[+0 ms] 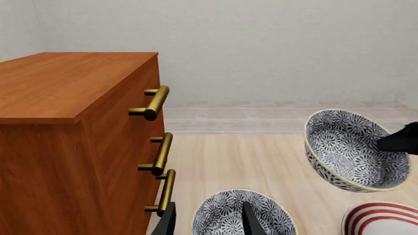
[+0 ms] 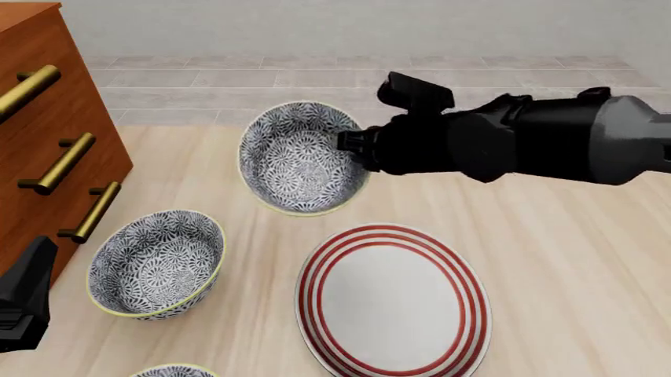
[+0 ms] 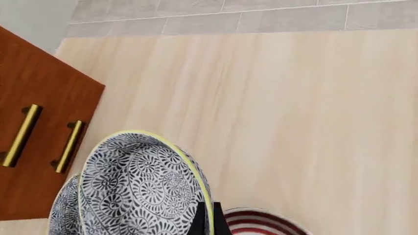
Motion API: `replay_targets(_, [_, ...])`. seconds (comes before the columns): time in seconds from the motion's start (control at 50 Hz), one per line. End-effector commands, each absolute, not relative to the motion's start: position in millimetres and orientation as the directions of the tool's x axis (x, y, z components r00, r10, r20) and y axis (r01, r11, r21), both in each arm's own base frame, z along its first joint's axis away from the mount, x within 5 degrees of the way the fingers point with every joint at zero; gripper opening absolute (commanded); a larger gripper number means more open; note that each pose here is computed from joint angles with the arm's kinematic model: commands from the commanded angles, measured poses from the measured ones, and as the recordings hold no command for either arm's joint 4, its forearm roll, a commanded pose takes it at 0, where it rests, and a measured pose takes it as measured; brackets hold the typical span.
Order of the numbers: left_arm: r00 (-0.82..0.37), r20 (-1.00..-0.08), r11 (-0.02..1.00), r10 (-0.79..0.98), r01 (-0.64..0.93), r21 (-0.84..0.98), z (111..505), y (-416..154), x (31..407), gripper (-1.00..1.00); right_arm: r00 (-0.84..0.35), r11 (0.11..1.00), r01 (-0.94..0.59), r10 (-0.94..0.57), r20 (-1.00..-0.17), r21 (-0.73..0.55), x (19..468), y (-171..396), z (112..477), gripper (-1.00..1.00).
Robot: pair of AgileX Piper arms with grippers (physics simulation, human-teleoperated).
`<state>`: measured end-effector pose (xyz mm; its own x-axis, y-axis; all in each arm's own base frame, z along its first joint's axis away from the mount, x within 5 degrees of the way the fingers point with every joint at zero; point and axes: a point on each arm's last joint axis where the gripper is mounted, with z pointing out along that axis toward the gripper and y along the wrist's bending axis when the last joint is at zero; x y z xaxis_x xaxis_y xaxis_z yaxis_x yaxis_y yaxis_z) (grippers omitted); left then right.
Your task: Pick up the bowl and put it in the front on the plate.
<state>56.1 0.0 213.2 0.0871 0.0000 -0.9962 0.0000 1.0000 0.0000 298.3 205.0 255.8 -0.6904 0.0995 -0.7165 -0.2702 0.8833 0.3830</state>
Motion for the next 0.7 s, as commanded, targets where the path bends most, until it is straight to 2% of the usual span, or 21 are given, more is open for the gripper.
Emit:
replay_targets(0.02, [0.087, -0.996, 1.000, 0.000, 0.000, 0.000, 213, 0, 56, 1.00, -0.690, 0.874, -0.226, 0.168, -0.704, 0.430, 274, 182, 261, -1.00])
replay_targets(0.22, [0.087, -0.996, 1.000, 0.000, 0.000, 0.000, 213, 0, 56, 1.00, -0.682, 0.873, -0.204, 0.197, -0.704, 0.442, 256, 163, 272, -1.00])
replay_targets(0.7, [0.087, -0.996, 1.000, 0.000, 0.000, 0.000, 213, 0, 56, 1.00, -0.694, 0.882, -0.115, 0.258, -0.672, 0.457, 218, 121, 266, -1.00])
